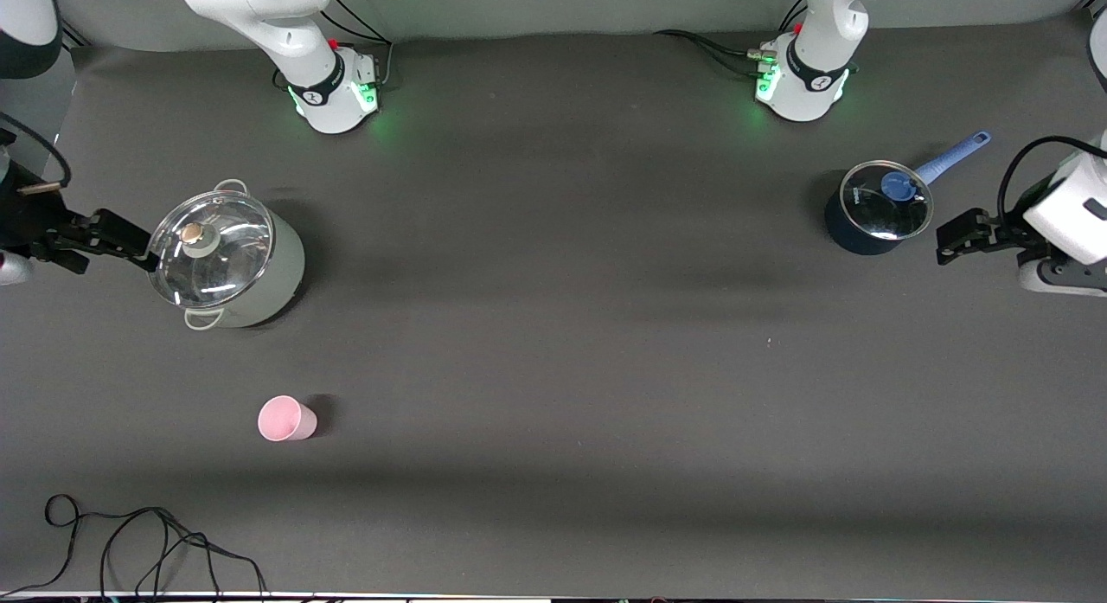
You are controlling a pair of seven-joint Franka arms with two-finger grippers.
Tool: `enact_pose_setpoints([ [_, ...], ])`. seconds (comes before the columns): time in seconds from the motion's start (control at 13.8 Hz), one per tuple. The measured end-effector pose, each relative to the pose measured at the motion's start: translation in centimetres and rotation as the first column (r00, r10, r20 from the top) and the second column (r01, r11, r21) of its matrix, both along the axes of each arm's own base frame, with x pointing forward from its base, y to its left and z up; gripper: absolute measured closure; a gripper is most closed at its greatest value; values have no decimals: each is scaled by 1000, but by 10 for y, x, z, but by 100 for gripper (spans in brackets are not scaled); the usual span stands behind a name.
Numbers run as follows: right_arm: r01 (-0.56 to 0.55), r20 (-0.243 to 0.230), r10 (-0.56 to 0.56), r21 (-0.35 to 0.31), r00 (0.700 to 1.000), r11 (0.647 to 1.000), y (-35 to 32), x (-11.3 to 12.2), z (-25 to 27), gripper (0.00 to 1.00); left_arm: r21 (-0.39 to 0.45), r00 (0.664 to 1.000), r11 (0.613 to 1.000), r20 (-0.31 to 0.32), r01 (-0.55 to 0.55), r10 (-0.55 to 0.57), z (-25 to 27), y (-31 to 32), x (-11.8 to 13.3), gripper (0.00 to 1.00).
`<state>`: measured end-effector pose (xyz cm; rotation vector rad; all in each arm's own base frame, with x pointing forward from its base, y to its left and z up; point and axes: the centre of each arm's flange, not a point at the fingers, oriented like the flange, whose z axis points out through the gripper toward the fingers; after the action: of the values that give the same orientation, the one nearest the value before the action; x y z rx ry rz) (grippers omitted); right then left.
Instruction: Transfer pink cup from left to right arm
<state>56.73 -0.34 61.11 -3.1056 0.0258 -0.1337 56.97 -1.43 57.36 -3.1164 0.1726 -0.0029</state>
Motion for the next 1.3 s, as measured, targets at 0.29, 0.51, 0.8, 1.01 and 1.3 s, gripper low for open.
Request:
enact_pose_setpoints([
  [0.29,9,6,-9,-5,1000,1000,-6,0,3,0,-1,1000,1000,22,12,-12,11,-6,-3,0],
  [0.51,23,3,-23,-7,1000,1000,-20,0,1,0,0,1000,1000,-8,4,-4,18,-1,-5,0],
  [0.8,18,2,-18,-8,1000,1000,-24,1,0,0,1,1000,1000,-17,3,-3,29,-1,-3,0],
  [1.01,15,-25,-16,-7,1000,1000,-24,-2,-2,0,1,999,1000,-32,9,-9,21,-5,0,0],
  [1.3,-91,-107,90,-2,990,996,-24,-12,-9,0,2,998,1000,-68,9,-8,14,-5,1,0],
])
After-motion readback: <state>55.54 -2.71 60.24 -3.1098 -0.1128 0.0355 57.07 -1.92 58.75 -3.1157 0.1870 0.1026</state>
